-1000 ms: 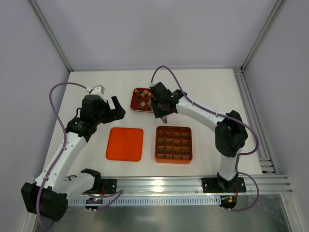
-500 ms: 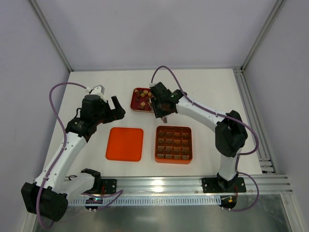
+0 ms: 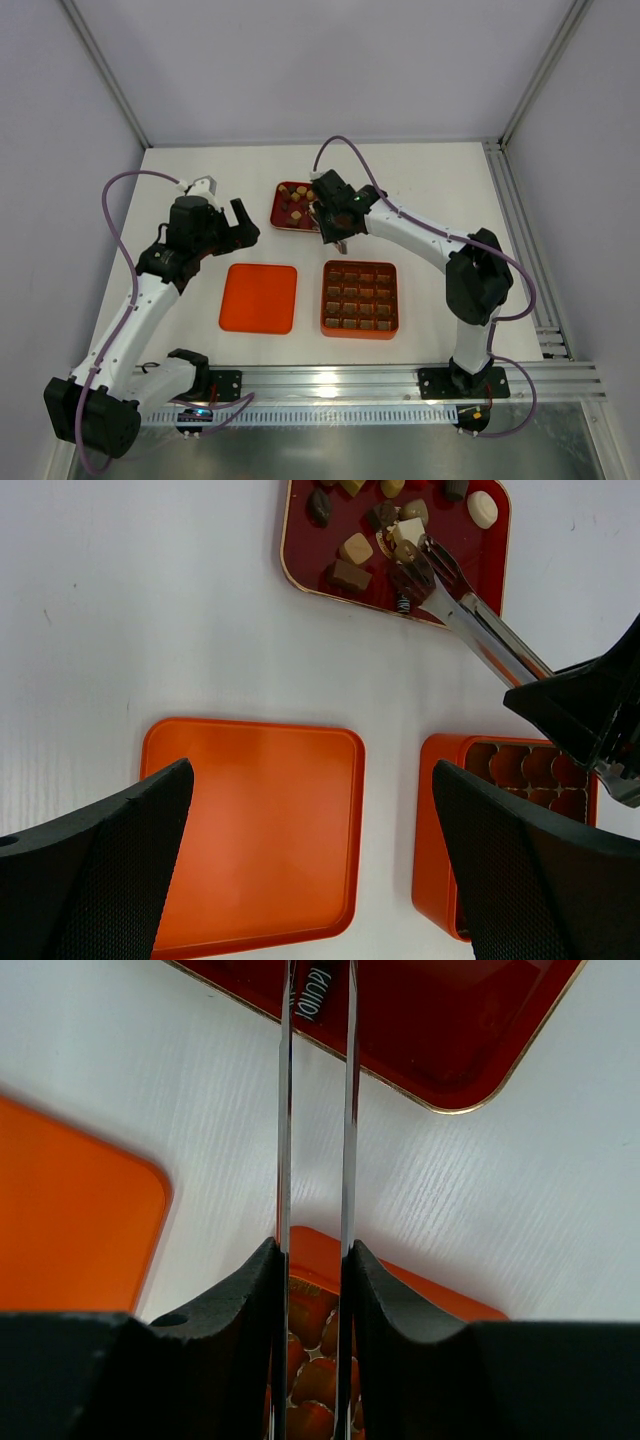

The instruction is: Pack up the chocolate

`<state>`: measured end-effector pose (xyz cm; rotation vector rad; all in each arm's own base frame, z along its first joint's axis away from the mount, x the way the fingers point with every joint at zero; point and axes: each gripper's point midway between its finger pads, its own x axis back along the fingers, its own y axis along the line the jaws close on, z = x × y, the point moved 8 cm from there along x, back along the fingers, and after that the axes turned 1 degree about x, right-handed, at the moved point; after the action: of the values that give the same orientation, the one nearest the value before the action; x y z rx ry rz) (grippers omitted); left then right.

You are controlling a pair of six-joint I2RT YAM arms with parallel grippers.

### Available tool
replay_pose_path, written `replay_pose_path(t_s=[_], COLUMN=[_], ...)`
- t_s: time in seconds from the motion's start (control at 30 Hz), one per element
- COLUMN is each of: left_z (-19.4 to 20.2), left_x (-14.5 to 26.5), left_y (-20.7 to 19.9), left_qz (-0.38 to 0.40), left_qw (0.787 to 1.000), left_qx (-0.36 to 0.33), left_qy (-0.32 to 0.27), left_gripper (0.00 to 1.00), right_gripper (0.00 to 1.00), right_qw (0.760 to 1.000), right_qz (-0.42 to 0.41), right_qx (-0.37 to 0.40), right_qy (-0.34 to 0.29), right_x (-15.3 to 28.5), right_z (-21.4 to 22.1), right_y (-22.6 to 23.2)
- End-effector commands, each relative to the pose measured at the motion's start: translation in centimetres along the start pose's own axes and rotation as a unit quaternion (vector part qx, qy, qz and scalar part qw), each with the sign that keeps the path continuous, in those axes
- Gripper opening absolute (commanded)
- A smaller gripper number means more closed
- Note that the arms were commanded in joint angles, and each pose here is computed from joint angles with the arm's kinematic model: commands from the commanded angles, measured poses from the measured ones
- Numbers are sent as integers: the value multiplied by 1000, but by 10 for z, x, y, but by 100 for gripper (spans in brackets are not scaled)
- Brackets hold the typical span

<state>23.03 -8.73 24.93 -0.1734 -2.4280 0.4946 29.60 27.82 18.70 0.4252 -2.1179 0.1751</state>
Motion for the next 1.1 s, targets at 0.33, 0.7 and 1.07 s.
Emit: replay_pose_path(t_s=[0.33, 0.7, 1.07], left_z=[-5, -4, -4], left_x=[3, 2, 1], left_y=[0, 0, 0], left_qz=[1, 2, 2], left_qw=[1000, 1000, 1000], left_qx=[-8, -7, -7], left_qy=[-16, -15, -12], left_gripper=[100, 100, 100], right_gripper=[34, 33, 32], right_qw=[997, 997, 997], right_qz=[-20, -14, -20], right_qx=[-16, -15, -19], right_qy=[-77, -69, -76], right_x=[47, 45, 71], right_z=[-33, -27, -17], right_y=[-1, -5, -14])
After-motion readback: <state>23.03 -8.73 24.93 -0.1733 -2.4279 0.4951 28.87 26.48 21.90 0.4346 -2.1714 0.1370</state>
